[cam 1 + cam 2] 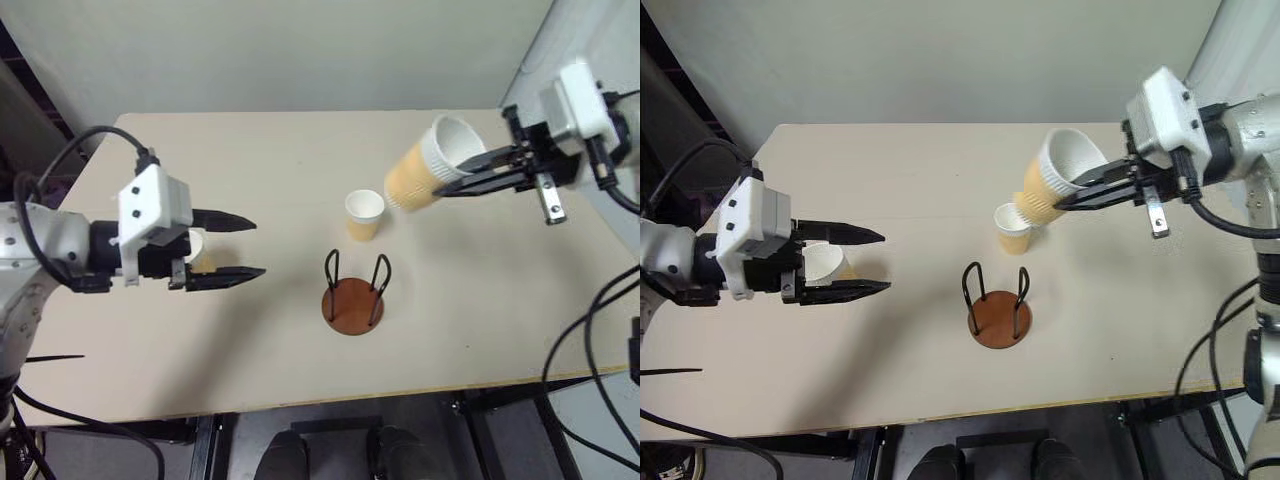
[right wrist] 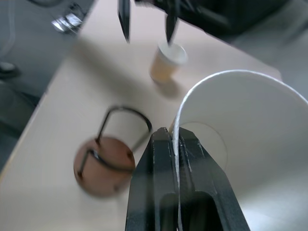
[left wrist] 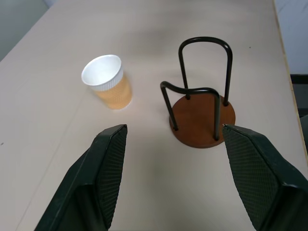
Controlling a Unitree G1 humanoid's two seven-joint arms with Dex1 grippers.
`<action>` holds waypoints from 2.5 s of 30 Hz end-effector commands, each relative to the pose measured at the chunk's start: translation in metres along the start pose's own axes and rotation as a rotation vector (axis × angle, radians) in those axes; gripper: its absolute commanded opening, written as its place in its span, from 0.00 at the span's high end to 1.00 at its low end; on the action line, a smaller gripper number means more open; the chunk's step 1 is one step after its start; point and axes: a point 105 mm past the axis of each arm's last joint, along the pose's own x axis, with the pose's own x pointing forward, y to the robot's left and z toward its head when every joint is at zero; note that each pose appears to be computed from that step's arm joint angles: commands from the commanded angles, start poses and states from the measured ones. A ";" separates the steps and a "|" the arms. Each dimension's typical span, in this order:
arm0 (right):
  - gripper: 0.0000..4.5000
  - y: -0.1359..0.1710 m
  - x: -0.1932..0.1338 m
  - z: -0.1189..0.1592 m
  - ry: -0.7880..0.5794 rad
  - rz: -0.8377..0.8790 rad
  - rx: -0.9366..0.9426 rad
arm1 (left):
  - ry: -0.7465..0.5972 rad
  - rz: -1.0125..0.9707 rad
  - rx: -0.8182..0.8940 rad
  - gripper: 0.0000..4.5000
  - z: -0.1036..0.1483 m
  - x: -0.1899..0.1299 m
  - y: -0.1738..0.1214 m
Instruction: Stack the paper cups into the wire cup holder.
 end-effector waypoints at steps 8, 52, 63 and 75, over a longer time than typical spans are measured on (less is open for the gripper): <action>0.99 0.023 0.057 -0.024 0.044 0.121 0.007 | -0.005 0.022 0.036 0.25 0.006 0.003 -0.001; 0.43 -0.069 0.097 -0.138 0.417 -0.129 0.042 | -0.020 0.307 -0.087 0.25 -0.018 0.092 0.053; 1.00 -0.077 0.085 -0.108 0.298 -0.092 0.018 | -0.028 0.315 -0.039 0.25 -0.011 0.063 0.055; 1.00 -0.029 0.016 0.031 -0.131 0.128 -0.054 | -0.066 0.002 0.033 0.25 0.017 -0.012 0.006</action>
